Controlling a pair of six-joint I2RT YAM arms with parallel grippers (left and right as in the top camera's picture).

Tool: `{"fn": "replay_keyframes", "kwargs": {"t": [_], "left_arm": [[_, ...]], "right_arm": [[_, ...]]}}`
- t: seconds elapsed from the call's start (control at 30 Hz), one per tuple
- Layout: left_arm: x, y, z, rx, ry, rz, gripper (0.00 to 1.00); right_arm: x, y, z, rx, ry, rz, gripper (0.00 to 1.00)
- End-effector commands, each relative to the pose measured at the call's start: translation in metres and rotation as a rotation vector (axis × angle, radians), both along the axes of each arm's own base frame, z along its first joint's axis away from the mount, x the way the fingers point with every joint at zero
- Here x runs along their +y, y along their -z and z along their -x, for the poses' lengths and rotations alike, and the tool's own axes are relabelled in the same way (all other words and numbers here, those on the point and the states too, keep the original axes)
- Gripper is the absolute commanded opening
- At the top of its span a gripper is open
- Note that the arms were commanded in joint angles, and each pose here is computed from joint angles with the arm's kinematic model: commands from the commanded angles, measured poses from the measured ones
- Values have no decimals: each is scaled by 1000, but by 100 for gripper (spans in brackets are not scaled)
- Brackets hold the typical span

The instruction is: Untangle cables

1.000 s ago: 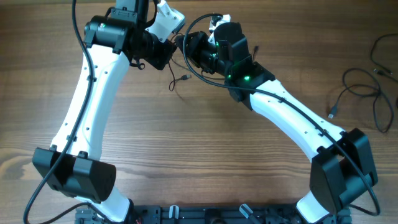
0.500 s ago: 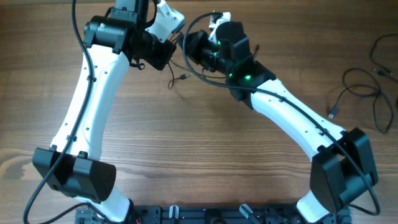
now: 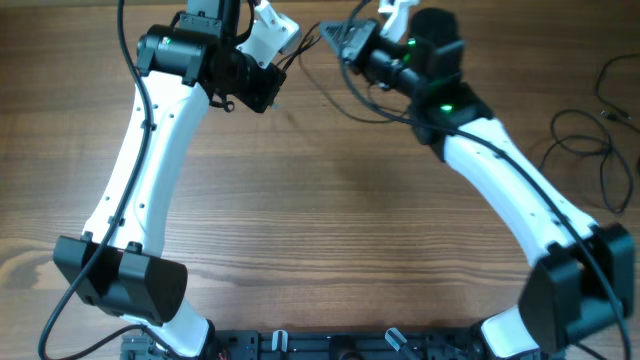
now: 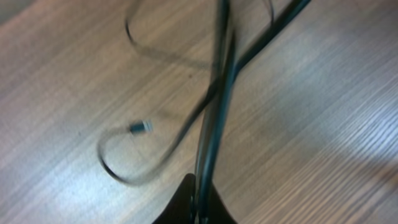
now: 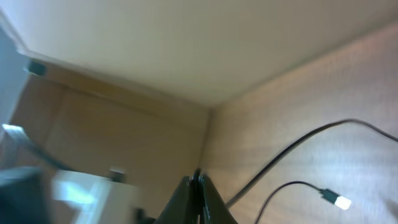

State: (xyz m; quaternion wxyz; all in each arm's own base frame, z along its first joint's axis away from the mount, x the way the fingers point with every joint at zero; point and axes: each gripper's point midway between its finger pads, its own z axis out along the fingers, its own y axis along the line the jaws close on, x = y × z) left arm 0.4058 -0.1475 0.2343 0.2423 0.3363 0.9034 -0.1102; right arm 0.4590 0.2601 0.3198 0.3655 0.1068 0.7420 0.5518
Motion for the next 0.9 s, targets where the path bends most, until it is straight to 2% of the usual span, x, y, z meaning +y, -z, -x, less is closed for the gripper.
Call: {"fn": "replay_keyframes", "kwargs": {"t": [0.0,0.17,0.27,0.3,0.37,0.43,0.47,0.5,0.57,0.6,0.67,0.77,0.87], "left_arm": [[3,6,-2,23,-18,-6,4],[3,6,-2,25,-22,-4,4],[1,3,-6,29,-73,31,4],[-4,-2,-13,20,-123,82,4],[-12,-20,-38,28,-377,268,4],[-14,-28,-48,93,-595,417,4],[-16,-29,-48,197,-779,529,16],[-23,-30,-44,282,-850,598,24],[-43,-35,-34,397,-857,681,44],[-54,-37,-29,445,-852,708,67],[-70,-38,-20,495,-848,721,59],[-98,-37,-7,493,-802,690,64],[-114,-32,1,450,-793,643,61]], "right_arm": [[-46,-58,5,-166,93,20,5],[-84,-90,21,-246,157,66,4],[-91,-92,27,-251,163,96,4],[-92,-89,28,-240,162,108,4],[-94,-80,27,-210,173,130,4],[-94,-76,27,-210,169,154,4],[-96,-70,26,-187,180,165,4],[-99,-64,25,-171,198,186,5],[-106,-49,23,-127,227,240,4],[-109,-41,24,-106,235,269,5],[-116,-25,23,-53,262,313,4],[-132,-5,22,29,341,374,4],[-150,16,23,121,427,429,4]]}}
